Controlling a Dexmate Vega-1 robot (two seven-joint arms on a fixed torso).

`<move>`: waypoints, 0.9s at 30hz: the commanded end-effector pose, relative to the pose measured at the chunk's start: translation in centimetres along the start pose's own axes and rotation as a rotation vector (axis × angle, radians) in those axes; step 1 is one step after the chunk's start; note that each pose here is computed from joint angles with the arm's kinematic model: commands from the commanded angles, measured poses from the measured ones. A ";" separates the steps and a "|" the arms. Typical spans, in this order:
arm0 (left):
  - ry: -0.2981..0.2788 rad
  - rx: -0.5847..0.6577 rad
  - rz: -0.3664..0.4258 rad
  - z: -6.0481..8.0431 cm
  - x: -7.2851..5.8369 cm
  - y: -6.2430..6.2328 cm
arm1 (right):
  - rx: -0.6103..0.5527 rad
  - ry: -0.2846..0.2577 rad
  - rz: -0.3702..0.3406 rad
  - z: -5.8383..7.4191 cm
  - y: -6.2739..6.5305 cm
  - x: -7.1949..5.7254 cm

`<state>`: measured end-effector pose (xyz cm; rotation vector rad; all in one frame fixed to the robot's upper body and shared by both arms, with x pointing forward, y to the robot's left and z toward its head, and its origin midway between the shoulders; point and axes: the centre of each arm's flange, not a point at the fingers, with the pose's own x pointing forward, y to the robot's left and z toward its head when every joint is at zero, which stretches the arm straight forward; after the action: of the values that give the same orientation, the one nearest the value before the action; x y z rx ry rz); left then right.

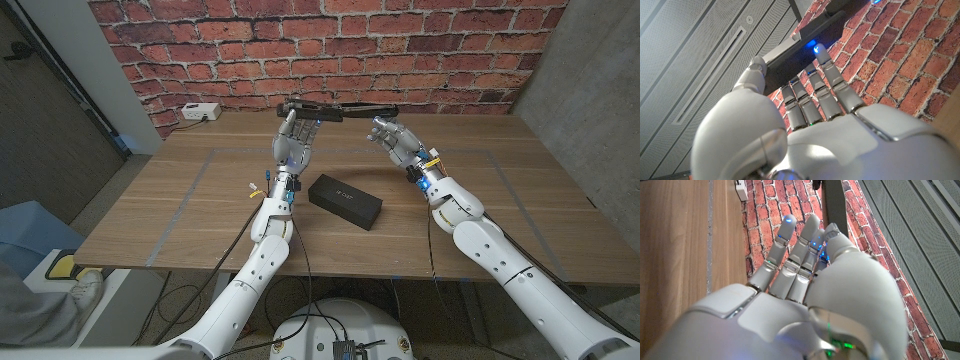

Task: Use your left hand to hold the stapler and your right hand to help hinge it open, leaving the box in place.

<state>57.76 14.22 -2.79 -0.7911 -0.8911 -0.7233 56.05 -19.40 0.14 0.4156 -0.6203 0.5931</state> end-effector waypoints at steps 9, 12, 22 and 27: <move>0.002 0.002 0.008 0.2 -0.5 0.6 | -0.006 0.015 -0.006 -0.3 0.2 0.1; 0.000 -0.001 0.010 0.2 -0.6 0.6 | -0.005 0.016 -0.007 -0.3 0.2 0.1; -0.003 -0.018 -0.003 -0.1 -0.2 0.5 | -0.013 0.018 -0.015 -0.1 0.2 0.0; -0.003 -0.023 -0.003 -0.1 -0.3 0.5 | -0.017 0.019 -0.012 -0.1 0.3 0.0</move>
<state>58.06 14.60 -3.28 -0.8028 -0.8869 -0.7265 55.99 -19.09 0.09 0.4050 -0.6063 0.5823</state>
